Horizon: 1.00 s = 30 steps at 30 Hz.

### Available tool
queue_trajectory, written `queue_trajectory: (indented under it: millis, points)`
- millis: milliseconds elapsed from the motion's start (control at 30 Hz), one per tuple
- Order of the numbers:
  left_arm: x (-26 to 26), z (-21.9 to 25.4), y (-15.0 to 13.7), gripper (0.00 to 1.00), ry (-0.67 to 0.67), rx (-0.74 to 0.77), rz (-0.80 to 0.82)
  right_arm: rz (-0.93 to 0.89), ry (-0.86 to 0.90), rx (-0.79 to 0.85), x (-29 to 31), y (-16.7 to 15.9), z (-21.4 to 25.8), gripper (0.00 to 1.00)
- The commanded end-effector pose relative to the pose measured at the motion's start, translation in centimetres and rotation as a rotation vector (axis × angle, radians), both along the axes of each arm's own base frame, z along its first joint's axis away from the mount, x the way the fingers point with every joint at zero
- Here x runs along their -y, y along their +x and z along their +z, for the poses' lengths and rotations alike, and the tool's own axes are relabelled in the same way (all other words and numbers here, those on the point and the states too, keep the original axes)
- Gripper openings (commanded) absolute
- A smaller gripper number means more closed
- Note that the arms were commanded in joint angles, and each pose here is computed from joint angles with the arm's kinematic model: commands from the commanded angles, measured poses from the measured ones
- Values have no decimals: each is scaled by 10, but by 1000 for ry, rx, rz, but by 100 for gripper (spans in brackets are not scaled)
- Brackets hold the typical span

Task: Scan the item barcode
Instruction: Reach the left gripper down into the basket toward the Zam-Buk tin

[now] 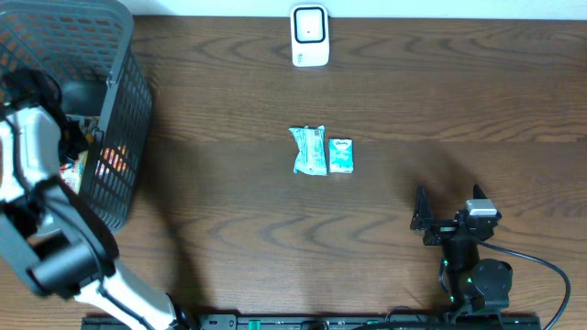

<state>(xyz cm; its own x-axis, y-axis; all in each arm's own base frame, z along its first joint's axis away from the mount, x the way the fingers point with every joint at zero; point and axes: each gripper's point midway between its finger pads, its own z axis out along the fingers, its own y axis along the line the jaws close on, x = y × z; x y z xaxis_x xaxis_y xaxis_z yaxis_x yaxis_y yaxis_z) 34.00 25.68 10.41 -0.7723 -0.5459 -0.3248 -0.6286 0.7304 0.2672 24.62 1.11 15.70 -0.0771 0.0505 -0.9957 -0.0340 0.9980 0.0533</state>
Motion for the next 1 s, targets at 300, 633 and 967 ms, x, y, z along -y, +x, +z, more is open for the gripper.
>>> queue_trajectory:
  millis: [300, 633, 967]
  points:
    - [4, 119, -7, 37, 105, 365, 157, -4, -12, 1, 1, 0, 0, 99]
    - [23, 116, 41, 91, -62, 540, 66, -4, -12, 1, 1, 0, 0, 99]
    - [10, 89, 76, 93, 0, 493, -151, -4, -12, 0, 1, 0, 0, 99]
